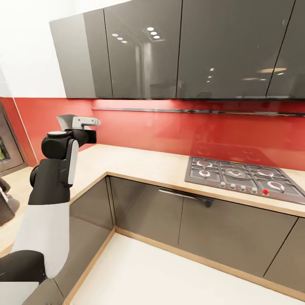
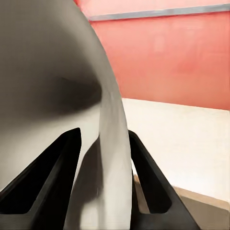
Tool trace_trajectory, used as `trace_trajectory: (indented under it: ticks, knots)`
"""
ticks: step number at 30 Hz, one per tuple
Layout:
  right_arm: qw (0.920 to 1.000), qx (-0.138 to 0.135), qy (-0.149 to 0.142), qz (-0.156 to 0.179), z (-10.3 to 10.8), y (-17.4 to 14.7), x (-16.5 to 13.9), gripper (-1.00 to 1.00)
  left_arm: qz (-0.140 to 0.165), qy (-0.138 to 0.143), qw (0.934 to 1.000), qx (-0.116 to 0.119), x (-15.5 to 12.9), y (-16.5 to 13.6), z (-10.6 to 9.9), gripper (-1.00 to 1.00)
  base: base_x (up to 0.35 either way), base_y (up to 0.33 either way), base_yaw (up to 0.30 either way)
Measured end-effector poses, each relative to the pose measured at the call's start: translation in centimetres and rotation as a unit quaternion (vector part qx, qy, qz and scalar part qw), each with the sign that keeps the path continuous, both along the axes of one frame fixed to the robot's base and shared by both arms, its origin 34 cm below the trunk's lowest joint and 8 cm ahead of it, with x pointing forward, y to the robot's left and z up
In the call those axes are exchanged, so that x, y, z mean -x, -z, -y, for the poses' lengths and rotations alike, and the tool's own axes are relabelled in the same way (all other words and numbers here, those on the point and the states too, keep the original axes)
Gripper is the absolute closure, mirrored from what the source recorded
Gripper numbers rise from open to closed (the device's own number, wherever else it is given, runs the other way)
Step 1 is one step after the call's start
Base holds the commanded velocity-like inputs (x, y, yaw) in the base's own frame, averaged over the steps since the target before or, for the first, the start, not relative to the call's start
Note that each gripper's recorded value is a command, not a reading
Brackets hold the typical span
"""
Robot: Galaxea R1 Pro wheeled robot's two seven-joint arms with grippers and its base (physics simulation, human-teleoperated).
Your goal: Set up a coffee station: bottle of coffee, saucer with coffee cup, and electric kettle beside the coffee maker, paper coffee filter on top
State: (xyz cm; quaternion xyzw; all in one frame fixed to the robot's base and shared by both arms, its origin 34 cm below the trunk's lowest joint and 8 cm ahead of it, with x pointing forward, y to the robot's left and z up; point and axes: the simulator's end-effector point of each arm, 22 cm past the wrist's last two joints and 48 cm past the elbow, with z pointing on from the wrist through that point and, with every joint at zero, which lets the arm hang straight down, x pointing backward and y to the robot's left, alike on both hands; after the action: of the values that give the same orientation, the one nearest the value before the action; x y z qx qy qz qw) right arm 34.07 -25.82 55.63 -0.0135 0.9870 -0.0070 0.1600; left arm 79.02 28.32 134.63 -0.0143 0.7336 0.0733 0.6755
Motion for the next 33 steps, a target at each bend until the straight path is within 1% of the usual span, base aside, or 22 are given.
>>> trace_trajectory:
  ticks: [7, 11, 15, 33]
  knots:
    - [1.0000, 0.000, 0.000, 0.000, 0.03, 0.00, 0.00, -1.00, -0.001, 0.001, 1.0000, 0.000, -0.04, 0.06, 0.08, 1.00, 0.000, 0.000, 0.231]
    - [1.0000, 0.002, 0.000, 0.000, 0.38, -0.01, 0.01, -1.00, -0.001, 0.001, 1.0000, 0.000, -0.05, 0.08, 0.09, 1.00, 0.021, -0.012, 0.012]
    - [1.0000, 0.003, 0.000, 0.000, 0.44, -0.02, 0.01, -1.00, -0.002, 0.001, 1.0000, 0.000, -0.04, 0.11, 0.07, 1.00, 0.119, -0.121, 0.005]
    - [1.0000, 0.003, 0.000, 0.000, 0.43, 0.00, 0.00, -1.00, -0.002, 0.001, 1.0000, 0.000, -0.11, 0.18, 0.07, 1.00, 0.013, -0.014, 0.256]
